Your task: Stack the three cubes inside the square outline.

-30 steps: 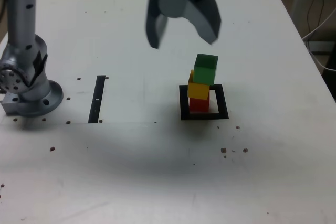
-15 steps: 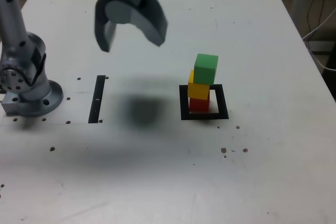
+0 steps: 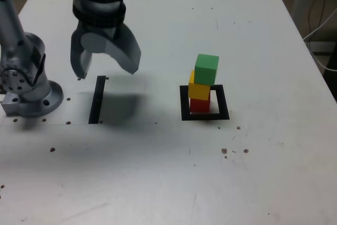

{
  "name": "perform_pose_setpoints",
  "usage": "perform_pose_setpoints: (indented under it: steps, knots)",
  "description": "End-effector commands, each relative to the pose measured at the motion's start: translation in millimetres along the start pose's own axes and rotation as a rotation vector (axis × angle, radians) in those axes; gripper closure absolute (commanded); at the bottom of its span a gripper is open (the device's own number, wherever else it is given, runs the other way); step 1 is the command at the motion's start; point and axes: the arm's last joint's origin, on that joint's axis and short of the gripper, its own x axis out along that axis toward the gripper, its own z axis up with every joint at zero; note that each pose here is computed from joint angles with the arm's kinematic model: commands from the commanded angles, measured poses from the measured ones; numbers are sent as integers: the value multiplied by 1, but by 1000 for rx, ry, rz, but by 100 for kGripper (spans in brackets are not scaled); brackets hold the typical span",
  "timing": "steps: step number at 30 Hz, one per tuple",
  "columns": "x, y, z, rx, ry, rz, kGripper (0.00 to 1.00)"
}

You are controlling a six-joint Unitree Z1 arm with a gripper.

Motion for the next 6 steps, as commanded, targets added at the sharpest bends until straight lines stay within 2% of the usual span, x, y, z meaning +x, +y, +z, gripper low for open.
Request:
perform_pose_setpoints:
  steps: [1,6]
  knots:
    - [5,-1,-3,-4,-6,-9,0]
    - [20,-2,-5,-3,1,-27,0]
